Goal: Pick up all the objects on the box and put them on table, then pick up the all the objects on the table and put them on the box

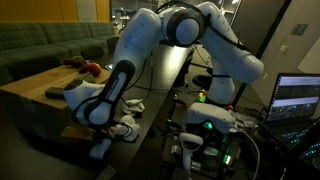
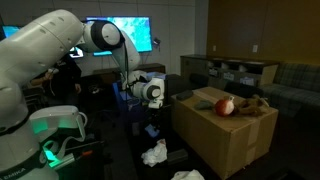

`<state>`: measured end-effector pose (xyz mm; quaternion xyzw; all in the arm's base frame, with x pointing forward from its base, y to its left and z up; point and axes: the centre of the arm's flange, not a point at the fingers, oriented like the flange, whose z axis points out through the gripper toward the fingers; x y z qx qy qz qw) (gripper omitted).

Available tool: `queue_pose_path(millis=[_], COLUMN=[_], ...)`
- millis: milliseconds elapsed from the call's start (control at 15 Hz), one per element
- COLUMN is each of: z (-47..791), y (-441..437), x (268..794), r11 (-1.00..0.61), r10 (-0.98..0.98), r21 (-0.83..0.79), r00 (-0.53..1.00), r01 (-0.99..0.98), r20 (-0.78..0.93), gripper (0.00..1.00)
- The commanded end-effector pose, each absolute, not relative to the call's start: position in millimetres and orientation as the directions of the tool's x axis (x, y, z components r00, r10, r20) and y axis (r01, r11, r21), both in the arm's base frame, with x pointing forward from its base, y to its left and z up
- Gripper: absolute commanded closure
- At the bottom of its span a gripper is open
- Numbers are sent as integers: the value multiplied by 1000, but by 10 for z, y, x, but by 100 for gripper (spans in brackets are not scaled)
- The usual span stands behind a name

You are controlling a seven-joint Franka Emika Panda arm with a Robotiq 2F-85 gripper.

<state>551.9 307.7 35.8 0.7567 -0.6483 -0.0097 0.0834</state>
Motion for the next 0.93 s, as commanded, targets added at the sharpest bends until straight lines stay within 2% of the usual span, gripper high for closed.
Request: queue_pose_path(millis=[0, 867], z=[832, 2465], y=[2962, 2246], x=[5474, 5871], r11=[-175, -437], r10=[-969, -835], r21=[133, 67], r00=[195, 432], r01=[-976, -897], r20=[154, 340], gripper=[98, 98])
